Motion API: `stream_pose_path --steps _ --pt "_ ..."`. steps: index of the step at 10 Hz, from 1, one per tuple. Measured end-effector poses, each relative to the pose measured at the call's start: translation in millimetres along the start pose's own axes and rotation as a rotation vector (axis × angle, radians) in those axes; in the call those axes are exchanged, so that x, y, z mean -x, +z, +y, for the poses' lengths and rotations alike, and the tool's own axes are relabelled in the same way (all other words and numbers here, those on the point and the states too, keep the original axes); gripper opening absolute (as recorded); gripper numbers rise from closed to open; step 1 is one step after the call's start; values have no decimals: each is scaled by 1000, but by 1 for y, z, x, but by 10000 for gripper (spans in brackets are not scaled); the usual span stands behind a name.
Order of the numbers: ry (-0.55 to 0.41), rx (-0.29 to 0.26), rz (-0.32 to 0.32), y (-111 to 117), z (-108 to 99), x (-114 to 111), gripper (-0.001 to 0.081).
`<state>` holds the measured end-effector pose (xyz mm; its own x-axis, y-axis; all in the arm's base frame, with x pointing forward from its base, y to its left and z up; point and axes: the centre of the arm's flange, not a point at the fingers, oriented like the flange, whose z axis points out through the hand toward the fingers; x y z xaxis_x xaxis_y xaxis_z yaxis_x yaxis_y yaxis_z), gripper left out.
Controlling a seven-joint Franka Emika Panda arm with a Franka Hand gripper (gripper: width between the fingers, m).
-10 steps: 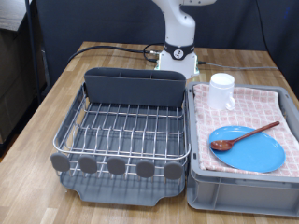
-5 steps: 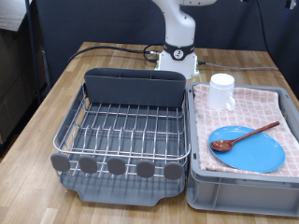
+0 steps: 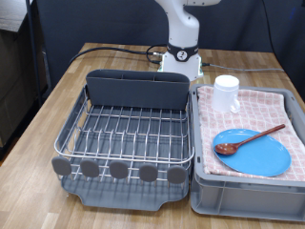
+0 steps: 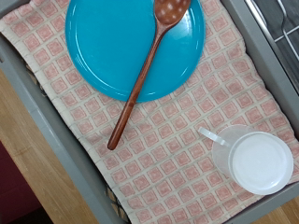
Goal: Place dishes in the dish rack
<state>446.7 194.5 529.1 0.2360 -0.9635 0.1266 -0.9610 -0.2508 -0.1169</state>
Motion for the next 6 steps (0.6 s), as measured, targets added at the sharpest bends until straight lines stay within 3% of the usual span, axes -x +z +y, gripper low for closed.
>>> stream_pose_path --steps 3,6 --pt "4 -21 80 25 -10 5 803" --pt "-19 -63 176 81 -18 4 803"
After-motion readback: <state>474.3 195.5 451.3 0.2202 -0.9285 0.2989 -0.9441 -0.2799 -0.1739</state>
